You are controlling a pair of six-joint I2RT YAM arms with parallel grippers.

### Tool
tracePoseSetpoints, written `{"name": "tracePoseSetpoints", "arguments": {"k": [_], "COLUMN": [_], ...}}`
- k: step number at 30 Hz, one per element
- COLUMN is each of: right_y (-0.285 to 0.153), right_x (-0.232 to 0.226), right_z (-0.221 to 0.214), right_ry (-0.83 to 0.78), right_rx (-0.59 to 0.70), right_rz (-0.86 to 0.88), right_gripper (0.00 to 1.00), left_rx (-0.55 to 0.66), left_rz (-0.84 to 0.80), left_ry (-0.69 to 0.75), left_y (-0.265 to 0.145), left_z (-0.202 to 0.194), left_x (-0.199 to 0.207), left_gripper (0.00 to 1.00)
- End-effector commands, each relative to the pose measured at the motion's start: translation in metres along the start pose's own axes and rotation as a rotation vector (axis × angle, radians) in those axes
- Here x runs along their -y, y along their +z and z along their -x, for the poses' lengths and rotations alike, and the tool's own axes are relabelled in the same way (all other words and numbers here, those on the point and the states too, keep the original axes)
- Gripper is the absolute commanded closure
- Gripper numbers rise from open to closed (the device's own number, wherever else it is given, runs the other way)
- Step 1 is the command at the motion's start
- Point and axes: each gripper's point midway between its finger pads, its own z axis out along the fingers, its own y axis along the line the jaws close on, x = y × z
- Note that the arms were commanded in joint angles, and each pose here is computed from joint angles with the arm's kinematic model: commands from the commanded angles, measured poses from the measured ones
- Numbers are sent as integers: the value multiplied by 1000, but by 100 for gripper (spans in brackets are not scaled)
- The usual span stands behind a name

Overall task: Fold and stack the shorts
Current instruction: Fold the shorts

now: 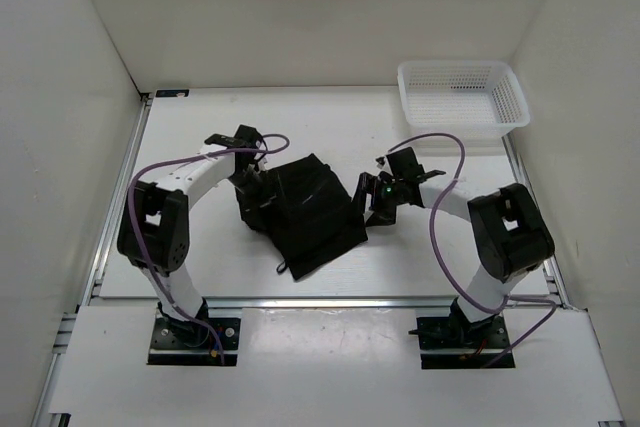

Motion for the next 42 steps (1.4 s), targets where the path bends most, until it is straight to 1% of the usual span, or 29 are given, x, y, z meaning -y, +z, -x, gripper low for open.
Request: {"name": "tracePoseSetpoints", "arguments": {"k": [1, 2, 3, 6, 9, 10, 11, 12, 13, 14, 17, 18, 19, 21, 23, 29, 30, 31, 32, 33, 34, 35, 36, 37, 38, 39, 40, 41, 42], "right_y": [-21, -25, -32, -51, -61, -64, -61, -57, -51, -46, -26, -16, -10, 3, 12, 42, 42, 42, 41, 37, 32, 19, 9, -3, -25, -39, -53, -80, -95], "right_x": [-5, -4, -8, -18, -34, -46, -47, -55, -62, -66, -79, -76, -77, -70, -63, -35, -37, -41, -47, -52, -61, -68, -72, -79, -87, -90, -91, -88, -86], "right_z": [12, 12, 23, 27, 30, 33, 29, 32, 26, 23, 17, 14, 12, 9, 10, 4, 3, 6, 4, 10, 18, 22, 34, 43, 49, 57, 64, 72, 77], "right_ry": [-39, -52, -72, -127, -194, -230, -248, -257, -291, -301, -343, -342, -338, -310, -291, -171, -158, -161, -165, -174, -176, -187, -199, -221, -232, -246, -249, -260, -259], "right_rx": [89, 96, 136, 175, 188, 198, 169, 157, 133, 116, 64, 36, 24, -12, -17, -66, -71, -64, -61, -34, -4, 31, 91, 142, 199, 250, 302, 388, 437], "right_rz": [-39, -53, -71, -93, -104, -95, -105, -103, -99, -98, -97, -108, -110, -126, -145, -224, -216, -210, -202, -199, -189, -185, -210, -217, -223, -247, -275, -338, -367], "right_gripper": [20, 19, 19, 20, 42, 62, 70, 83, 87, 89, 90, 90, 90, 91, 91, 94, 94, 94, 94, 94, 90, 85, 67, 57, 46, 30, 23, 17, 14], "left_rx": [48, 84, 113, 210, 285, 293, 307, 283, 274, 254, 236, 202, 205, 180, 200, 225, 192, 201, 256, 272, 268, 316, 333, 356, 389, 438, 485, 547, 582], "left_rz": [89, 117, 130, 191, 197, 192, 170, 156, 141, 142, 160, 201, 227, 259, 277, 298, 330, 336, 330, 338, 359, 344, 333, 339, 332, 326, 317, 289, 274], "left_ry": [50, 75, 90, 101, 103, 105, 98, 84, 86, 82, 64, 50, 46, 28, 49, 79, 70, 71, 82, 83, 89, 97, 101, 115, 108, 130, 136, 143, 145], "left_y": [3, -2, -9, -37, -56, -58, -58, -50, -46, -38, -17, -3, 3, 20, 25, 42, 51, 50, 38, 35, 39, 20, 13, 3, -12, -33, -52, -80, -100], "left_z": [8, 15, 19, 33, 41, 41, 45, 40, 39, 39, 44, 44, 49, 58, 76, 125, 127, 134, 154, 162, 168, 185, 190, 196, 204, 211, 217, 214, 214], "left_x": [-17, -16, -16, -16, -11, -10, -4, -5, -4, -6, -13, -24, -29, -37, -35, -16, -21, -18, -9, -5, -7, 5, 12, 17, 20, 30, 33, 44, 44], "left_gripper": [19, 6, 0, 0, 3, 17, 25, 35, 45, 56, 75, 83, 88, 90, 90, 90, 90, 90, 90, 90, 90, 90, 89, 86, 77, 72, 67, 56, 23]}}
